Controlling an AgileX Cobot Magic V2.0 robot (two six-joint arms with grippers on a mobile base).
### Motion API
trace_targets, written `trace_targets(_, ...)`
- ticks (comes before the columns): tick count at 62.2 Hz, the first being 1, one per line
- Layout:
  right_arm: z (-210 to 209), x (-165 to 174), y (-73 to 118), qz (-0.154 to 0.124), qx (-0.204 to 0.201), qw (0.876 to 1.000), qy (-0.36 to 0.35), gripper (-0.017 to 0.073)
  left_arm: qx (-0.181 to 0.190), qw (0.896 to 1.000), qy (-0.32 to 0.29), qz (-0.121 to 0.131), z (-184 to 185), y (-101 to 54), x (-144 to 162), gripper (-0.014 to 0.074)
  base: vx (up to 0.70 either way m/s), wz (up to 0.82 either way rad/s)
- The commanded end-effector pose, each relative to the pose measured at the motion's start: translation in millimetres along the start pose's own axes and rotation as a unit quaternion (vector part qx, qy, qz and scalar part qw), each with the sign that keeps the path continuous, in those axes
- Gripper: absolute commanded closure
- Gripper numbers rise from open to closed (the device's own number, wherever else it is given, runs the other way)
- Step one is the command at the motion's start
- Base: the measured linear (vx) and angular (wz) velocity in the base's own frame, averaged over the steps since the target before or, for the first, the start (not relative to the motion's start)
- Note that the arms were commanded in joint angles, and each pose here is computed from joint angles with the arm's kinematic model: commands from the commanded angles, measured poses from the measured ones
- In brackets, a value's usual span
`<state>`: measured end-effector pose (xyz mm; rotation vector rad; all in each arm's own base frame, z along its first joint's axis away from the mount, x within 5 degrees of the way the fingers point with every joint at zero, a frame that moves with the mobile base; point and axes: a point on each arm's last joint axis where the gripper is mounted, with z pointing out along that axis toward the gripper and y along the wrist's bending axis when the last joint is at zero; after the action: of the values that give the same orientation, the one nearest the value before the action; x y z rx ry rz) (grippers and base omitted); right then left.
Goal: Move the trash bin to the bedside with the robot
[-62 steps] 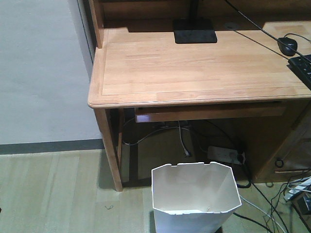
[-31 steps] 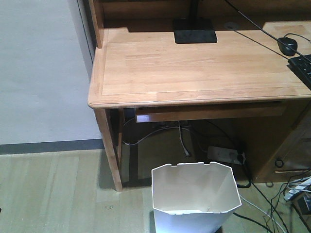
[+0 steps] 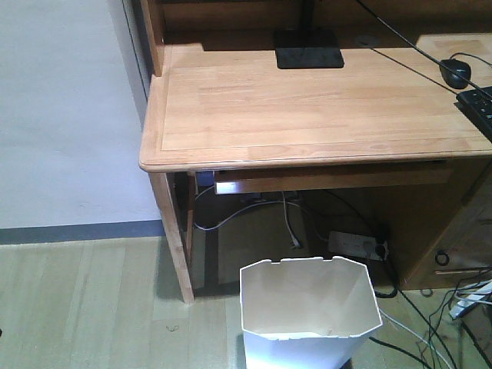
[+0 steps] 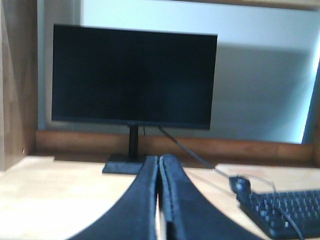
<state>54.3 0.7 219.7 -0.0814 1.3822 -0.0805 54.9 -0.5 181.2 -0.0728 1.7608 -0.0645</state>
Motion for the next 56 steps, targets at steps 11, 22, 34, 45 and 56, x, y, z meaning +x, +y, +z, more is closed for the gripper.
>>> trace_targets(11, 16, -55, -6.3, -0.01, 0.004, 1.0, -0.011, 0.0568, 0.002, 0.999, -0.036, -0.005, 0, 0.0, -3, 0.0599, 0.0, 0.0)
trace_targets(22, 39, -76, -9.2, 0.005, -0.001, 0.998, 0.063, 0.0568, 0.002, 0.999, -0.036, -0.005, 0, 0.0, -3, 0.0599, 0.0, 0.0)
trace_targets(34, 61, -90, -11.5, 0.006, -0.005, 0.99, 0.139, 0.0568, 0.002, 0.999, -0.036, -0.005, 0, 0.0, -3, 0.0599, 0.0, 0.0)
trace_targets(45, 69, -85, -10.8, 0.017, -0.009, 0.983, 0.182, 0.0568, 0.002, 0.999, -0.036, -0.005, 0, 0.0, -3, 0.0599, 0.0, 0.0)
trace_targets(56, 70, -83, -10.6, 0.017, -0.009, 0.981, 0.194, 0.0568, 0.002, 0.999, -0.036, -0.005, 0, 0.0, -3, 0.0599, 0.0, 0.0)
